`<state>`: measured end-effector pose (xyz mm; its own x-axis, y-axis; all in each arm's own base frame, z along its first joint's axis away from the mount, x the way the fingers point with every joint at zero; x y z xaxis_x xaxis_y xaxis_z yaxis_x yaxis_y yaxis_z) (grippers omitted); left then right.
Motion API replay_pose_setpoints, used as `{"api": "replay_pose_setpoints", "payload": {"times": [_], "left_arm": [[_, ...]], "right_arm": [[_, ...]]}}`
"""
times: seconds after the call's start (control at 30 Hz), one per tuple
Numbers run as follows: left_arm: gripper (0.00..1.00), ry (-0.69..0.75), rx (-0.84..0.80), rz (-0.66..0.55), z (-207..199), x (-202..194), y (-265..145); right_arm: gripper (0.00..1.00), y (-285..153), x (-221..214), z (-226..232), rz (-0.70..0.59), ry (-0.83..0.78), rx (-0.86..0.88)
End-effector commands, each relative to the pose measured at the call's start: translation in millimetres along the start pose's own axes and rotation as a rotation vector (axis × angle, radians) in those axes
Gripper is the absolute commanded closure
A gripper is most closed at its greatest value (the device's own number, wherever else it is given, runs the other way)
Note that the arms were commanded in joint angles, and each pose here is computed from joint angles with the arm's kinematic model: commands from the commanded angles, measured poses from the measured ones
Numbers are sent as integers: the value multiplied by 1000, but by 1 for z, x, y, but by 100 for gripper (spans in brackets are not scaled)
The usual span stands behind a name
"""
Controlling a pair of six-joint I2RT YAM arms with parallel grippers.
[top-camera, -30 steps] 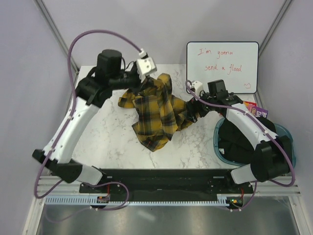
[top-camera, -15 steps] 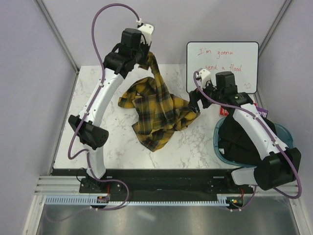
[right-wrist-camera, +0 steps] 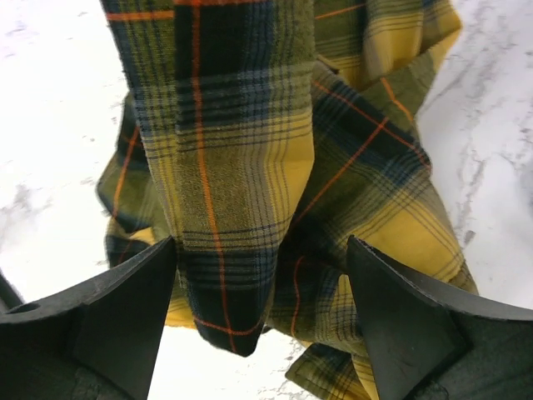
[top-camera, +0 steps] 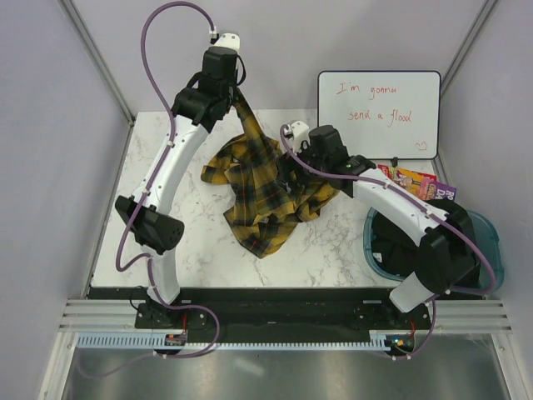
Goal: Fold and stack the long sleeve shirts
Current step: Flatten the shirt out
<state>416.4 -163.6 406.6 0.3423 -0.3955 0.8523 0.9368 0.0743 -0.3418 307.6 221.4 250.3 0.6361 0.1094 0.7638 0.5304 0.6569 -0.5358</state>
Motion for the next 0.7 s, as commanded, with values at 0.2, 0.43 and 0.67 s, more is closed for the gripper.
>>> {"api": "replay_pose_setpoints", "payload": {"times": [0.2,0.43,0.67], "left_arm": [[98,-83,144,-29,19,9,3],[98,-112,169,-26,24,9,1],[98,-103,104,-48,26,11,-8]], "right_arm": [[10,-8,24,37,-188,-79,-244],[21,5,10,52,-202,-278,-446],[92,3,13,43,-201,-300,-478]]}}
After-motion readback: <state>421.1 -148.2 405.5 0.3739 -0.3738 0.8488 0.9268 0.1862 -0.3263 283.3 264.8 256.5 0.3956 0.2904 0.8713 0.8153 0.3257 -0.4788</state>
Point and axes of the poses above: each gripper's point midway between its finger pads, its own y axis out along the fingers, its own z axis along the line the jaws close on, x = y × z, the point moved 9 cm from there along -y, back along the fingers, and after that the axes turned 15 degrees about y, right-handed, at the moved point
